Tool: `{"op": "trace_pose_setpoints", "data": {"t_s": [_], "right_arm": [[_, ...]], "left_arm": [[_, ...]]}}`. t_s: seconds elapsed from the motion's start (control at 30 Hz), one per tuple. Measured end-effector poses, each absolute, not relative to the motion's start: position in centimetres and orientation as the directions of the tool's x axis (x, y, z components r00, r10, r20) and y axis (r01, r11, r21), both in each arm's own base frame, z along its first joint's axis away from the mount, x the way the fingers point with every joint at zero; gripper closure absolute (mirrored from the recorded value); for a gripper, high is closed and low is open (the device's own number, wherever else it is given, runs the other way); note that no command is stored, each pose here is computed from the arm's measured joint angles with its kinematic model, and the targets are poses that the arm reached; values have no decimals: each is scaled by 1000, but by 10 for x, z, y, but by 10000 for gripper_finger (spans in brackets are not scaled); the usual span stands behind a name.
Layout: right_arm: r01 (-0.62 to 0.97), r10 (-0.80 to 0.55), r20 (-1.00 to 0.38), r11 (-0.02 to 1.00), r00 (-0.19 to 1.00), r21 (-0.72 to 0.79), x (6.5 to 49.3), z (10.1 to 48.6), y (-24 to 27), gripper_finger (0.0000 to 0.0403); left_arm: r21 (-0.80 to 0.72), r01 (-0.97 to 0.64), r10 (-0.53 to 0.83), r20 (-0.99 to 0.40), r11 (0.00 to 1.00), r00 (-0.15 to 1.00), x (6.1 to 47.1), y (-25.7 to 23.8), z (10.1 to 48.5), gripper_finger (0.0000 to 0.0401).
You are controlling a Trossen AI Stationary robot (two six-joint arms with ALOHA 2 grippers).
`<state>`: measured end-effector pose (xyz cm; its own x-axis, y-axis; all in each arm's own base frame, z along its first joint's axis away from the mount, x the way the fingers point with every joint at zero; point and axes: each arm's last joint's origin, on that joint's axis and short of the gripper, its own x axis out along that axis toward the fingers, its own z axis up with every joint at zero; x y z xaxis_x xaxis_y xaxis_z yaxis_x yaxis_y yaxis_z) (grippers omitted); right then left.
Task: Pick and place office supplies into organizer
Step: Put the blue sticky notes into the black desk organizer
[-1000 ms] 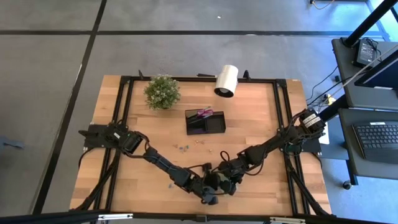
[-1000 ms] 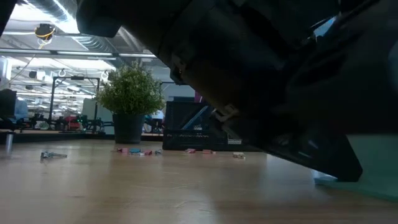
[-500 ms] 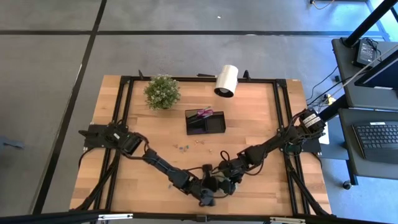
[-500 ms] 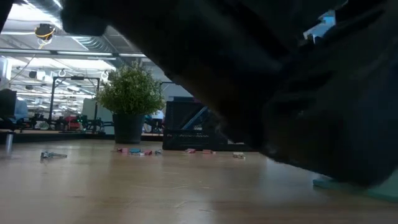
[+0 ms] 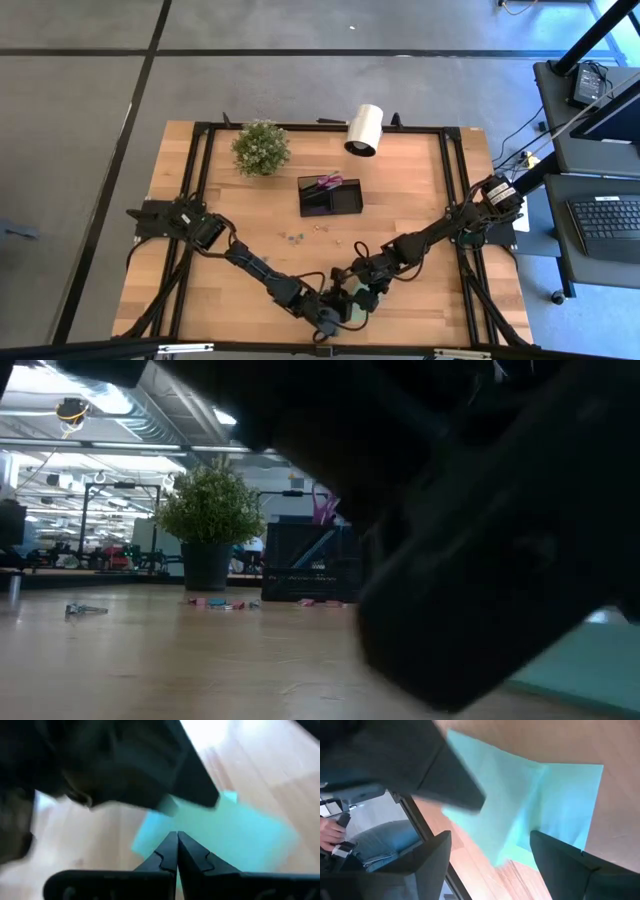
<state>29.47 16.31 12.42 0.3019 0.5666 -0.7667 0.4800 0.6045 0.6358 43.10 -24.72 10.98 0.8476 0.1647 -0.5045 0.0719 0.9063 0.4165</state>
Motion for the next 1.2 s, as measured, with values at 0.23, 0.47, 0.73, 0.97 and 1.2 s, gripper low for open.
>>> {"op": "trace_pose_setpoints", "data": {"t_s": [0.23,0.47,0.73,0.97,1.2], "right_arm": [[478,568,-766,606,300,636,295,124,163,126],[475,569,-767,608,299,636,294,124,163,126],[462,569,-767,617,299,637,294,124,163,126],[463,568,-766,616,299,637,294,124,163,126],[467,569,-767,614,297,636,294,124,163,126]], "left_arm": [[473,179,85,-485,862,871,435,-249,115,400],[432,284,17,-572,856,820,432,-248,109,400],[392,276,15,-597,878,802,430,-248,107,400],[395,169,99,-575,903,812,438,-233,108,400],[392,139,117,-563,909,818,442,-226,109,400]]}}
